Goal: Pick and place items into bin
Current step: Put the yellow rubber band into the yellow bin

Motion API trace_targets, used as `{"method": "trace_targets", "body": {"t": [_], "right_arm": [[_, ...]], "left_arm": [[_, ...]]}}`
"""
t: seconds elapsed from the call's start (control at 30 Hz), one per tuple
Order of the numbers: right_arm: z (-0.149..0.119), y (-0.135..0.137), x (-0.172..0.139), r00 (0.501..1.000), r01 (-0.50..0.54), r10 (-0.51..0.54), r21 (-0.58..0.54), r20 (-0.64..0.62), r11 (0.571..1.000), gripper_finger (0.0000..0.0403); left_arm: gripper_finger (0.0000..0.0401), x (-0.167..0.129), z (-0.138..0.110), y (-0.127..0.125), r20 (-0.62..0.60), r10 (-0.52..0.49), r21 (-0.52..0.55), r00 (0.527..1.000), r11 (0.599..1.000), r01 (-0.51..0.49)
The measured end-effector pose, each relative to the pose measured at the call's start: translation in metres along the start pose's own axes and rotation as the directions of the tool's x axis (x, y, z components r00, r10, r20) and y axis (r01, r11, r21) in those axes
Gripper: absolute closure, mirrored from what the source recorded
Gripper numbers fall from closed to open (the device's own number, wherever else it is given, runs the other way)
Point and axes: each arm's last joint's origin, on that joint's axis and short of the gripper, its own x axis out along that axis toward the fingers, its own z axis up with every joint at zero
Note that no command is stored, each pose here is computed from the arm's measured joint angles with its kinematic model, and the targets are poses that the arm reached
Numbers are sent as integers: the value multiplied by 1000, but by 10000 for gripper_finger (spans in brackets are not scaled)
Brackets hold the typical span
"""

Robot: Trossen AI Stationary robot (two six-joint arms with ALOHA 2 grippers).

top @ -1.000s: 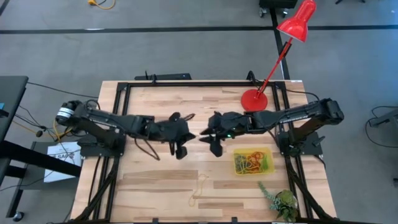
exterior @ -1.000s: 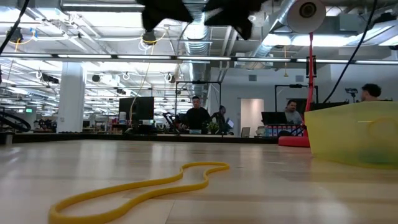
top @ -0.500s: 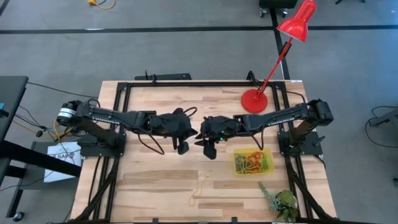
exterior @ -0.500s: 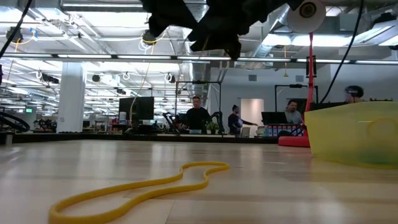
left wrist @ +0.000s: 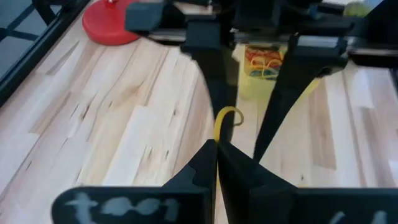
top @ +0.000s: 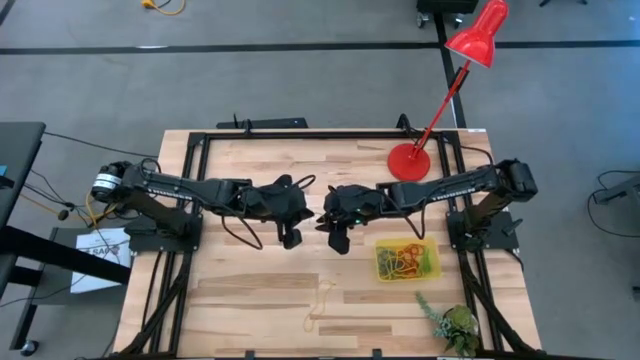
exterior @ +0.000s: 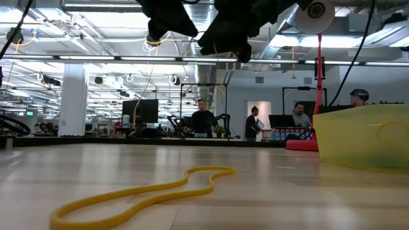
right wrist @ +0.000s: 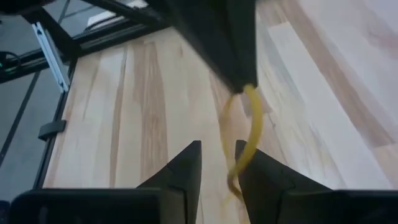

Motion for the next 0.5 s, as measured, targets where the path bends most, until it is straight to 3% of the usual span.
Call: {"method": "trace_targets", "body": {"t": [0.5], "right_arm": [[-3, -1, 0, 1000, 11, -10, 34, -27, 999, 318]], "left_arm": [[401, 0, -3, 1, -26, 12, 5, 1000, 1000, -12]]}}
